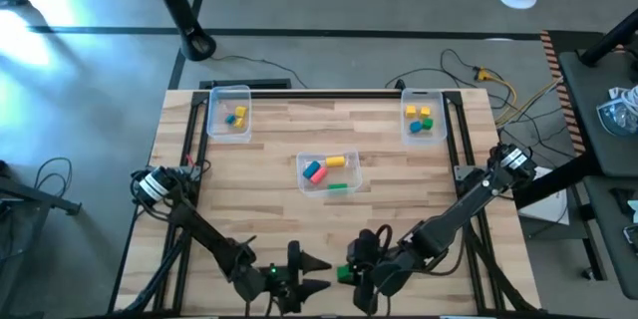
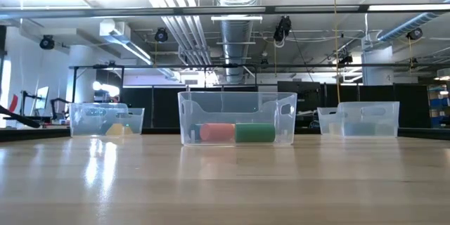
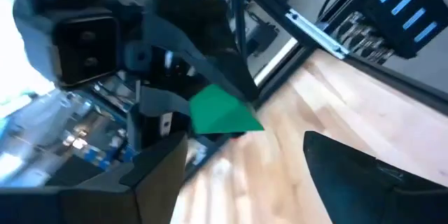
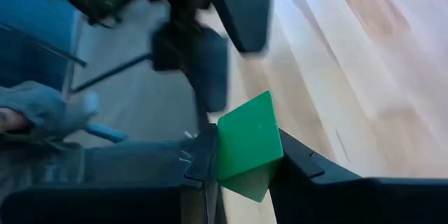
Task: Sort blocks by size
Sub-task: Put the green triangle block into the left transparent bin
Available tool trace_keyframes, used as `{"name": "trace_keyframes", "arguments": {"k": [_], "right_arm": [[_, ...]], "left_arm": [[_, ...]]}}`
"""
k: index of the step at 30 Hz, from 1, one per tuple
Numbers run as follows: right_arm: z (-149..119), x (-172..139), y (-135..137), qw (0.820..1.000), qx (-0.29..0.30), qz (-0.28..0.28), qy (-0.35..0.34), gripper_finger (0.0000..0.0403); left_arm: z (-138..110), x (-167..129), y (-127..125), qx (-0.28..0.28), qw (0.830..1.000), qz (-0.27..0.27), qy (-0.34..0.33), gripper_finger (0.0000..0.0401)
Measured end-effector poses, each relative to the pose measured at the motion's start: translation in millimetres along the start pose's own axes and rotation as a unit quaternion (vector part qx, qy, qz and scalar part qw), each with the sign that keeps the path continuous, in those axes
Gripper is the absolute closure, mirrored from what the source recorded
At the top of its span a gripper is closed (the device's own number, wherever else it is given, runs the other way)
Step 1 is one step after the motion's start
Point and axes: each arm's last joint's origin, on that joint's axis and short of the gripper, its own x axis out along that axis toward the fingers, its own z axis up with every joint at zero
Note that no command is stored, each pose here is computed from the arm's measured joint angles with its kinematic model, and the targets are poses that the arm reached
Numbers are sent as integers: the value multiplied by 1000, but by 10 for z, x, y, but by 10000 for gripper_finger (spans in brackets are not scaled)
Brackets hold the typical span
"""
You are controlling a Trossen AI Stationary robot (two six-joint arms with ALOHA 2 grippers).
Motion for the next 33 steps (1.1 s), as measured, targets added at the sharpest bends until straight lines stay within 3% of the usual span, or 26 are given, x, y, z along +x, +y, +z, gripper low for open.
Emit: {"name": "trace_keyframes", "arguments": {"k": [8,14,27,33], "right_arm": [[154,-70,144,997,-48,35,-50,322],[170,-70,128,996,-48,7,-78,319],[211,-79,176,993,-56,31,-99,322],[242,-80,147,989,-48,-9,-136,322]], "left_arm": [[233,126,192,27,998,53,9,112],[366,186,267,71,996,54,13,118],[331,252,284,92,993,49,54,119],[352,284,402,75,978,130,142,126]]}}
